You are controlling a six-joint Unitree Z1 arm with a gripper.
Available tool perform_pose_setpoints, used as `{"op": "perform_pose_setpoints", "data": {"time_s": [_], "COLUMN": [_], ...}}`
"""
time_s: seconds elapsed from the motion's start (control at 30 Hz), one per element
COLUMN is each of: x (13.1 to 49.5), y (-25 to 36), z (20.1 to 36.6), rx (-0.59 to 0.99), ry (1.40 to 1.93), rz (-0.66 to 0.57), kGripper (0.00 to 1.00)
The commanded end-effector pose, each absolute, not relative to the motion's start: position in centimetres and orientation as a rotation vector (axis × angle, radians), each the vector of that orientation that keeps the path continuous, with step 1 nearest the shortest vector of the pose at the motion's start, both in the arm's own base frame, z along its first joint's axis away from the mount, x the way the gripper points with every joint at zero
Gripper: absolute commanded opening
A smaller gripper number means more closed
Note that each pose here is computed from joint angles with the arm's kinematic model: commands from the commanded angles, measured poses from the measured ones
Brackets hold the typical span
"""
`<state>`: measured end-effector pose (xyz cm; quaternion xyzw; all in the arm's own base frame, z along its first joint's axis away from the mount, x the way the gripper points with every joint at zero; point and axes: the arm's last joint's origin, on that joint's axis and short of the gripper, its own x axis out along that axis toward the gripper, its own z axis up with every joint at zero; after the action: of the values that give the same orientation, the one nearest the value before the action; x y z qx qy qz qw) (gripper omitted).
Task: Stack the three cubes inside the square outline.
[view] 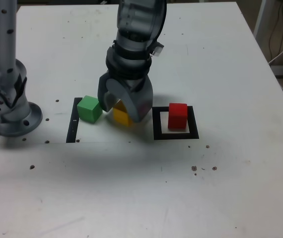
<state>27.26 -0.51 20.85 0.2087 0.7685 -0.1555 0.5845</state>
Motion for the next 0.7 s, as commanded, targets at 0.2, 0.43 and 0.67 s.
{"op": "perform_pose_setpoints", "data": {"time_s": [0.2,0.43,0.67], "x": [27.2,27.2,27.3], "y": [-0.5,-0.5,-0.5], "z": [21.0,21.1,22.2], "rx": [0.486,0.485,0.470], "ry": [1.791,1.794,1.810], "rz": [-0.359,-0.356,-0.335], "kGripper": [0.35,0.35,0.35]}}
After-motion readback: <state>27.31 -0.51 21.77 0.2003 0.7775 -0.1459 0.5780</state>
